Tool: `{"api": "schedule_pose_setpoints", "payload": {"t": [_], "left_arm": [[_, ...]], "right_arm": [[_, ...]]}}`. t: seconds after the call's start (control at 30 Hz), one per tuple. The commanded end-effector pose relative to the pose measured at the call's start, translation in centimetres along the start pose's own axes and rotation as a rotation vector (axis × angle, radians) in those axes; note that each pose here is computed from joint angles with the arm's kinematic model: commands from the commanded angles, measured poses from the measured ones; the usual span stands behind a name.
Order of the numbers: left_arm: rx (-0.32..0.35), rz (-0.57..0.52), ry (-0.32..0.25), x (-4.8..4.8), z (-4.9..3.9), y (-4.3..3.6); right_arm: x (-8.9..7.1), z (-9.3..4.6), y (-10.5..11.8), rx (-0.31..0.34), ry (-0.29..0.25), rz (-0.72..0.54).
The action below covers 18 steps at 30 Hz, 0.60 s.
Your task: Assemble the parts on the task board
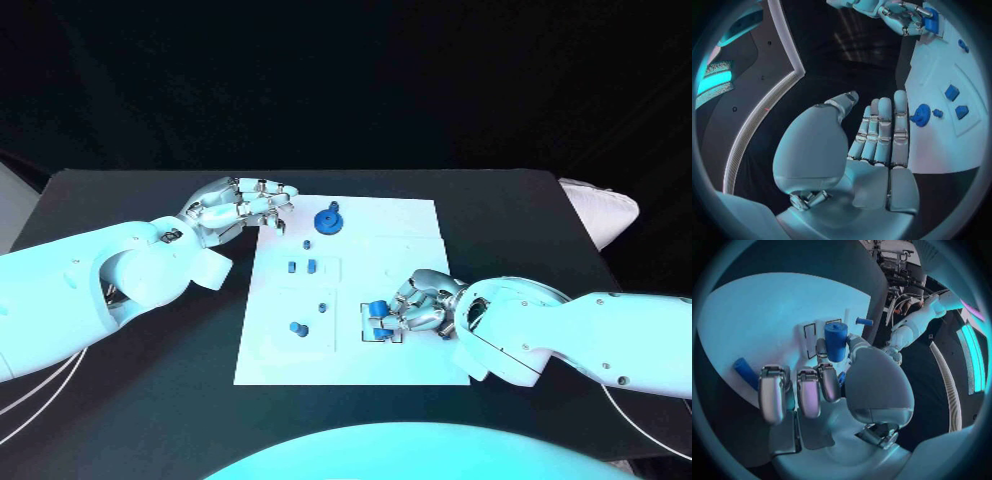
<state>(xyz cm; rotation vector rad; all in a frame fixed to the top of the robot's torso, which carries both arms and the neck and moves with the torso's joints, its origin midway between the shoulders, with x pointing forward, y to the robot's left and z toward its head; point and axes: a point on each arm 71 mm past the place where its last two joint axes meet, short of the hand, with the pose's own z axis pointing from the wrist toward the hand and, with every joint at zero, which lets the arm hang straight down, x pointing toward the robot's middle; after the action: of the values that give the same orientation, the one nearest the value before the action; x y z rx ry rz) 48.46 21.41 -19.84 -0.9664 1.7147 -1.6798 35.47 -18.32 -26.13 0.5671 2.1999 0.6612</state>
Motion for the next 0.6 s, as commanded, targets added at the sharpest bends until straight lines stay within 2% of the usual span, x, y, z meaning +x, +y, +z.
{"api": "schedule_pose_setpoints", "payload": {"t": [0.03,0.3,0.6], "left_arm": [[0.004,-0.01,0.022,0.28,0.05,-0.06],[0.002,-0.011,0.023,0.29,0.06,-0.05],[0.001,-0.011,0.023,0.29,0.05,-0.04]], "right_arm": [[0.31,-0.08,0.13,-0.015,0.012,-0.025],[0.4,0.09,0.23,-0.018,0.019,-0.038],[-0.03,0.34,0.14,-0.019,-0.023,-0.039]]}}
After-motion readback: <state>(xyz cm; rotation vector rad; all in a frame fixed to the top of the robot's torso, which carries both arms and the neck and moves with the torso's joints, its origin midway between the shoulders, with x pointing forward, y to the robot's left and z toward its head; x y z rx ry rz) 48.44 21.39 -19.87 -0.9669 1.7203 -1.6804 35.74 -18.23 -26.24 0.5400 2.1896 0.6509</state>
